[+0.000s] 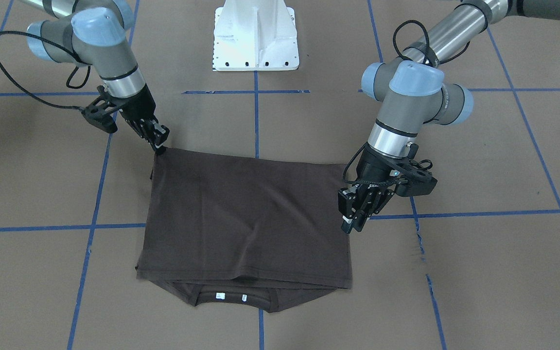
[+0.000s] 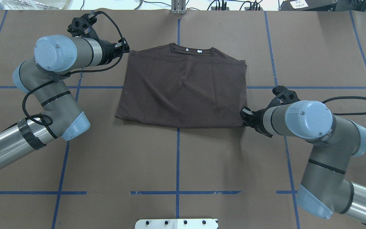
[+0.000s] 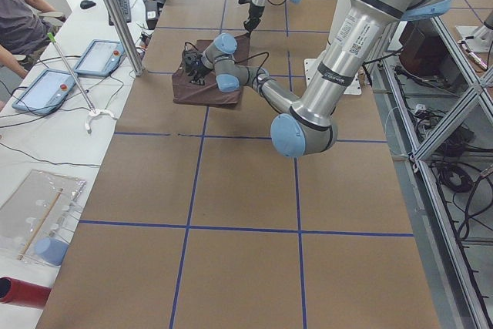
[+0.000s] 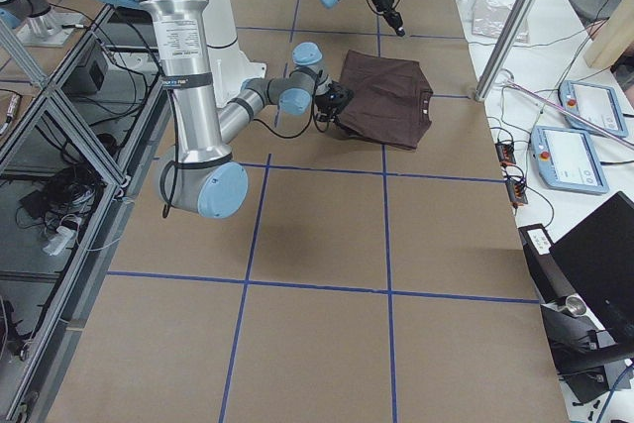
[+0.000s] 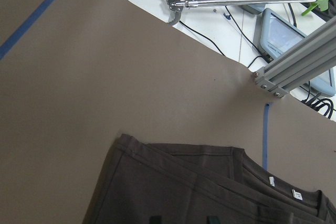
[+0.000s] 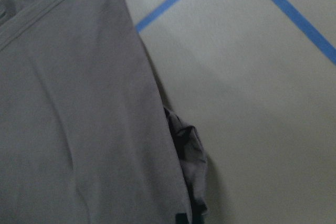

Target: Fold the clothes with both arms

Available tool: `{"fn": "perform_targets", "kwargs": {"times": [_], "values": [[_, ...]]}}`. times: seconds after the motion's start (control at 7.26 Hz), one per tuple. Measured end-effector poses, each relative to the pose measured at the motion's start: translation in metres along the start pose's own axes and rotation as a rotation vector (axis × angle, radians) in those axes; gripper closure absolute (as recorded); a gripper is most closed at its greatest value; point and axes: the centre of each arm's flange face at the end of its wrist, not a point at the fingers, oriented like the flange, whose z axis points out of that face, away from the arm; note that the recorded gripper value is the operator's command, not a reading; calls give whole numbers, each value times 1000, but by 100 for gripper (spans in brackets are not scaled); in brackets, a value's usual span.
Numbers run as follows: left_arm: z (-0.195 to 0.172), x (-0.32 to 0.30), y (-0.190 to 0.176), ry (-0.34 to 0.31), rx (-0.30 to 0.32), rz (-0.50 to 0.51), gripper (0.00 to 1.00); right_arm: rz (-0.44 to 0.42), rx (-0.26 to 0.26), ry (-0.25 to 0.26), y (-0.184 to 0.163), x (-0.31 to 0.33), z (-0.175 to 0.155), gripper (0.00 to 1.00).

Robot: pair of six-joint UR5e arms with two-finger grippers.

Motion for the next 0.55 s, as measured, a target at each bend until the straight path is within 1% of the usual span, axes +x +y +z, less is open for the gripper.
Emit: {"fn": "perform_targets", "kwargs": {"times": [0.14, 0.28, 0.41, 0.55], "values": [[-5, 6, 8, 20, -31, 6, 59, -54, -86, 27, 52, 22, -27, 100], [-9, 10, 19, 41, -84, 10, 53, -118, -184, 74, 103, 45, -51, 75], [-14, 10, 28, 56, -130, 12, 18, -174, -273, 128, 142, 67, -69, 1], [-27, 9, 36, 73, -181, 5, 17, -218, -335, 173, 172, 85, -76, 0]]}}
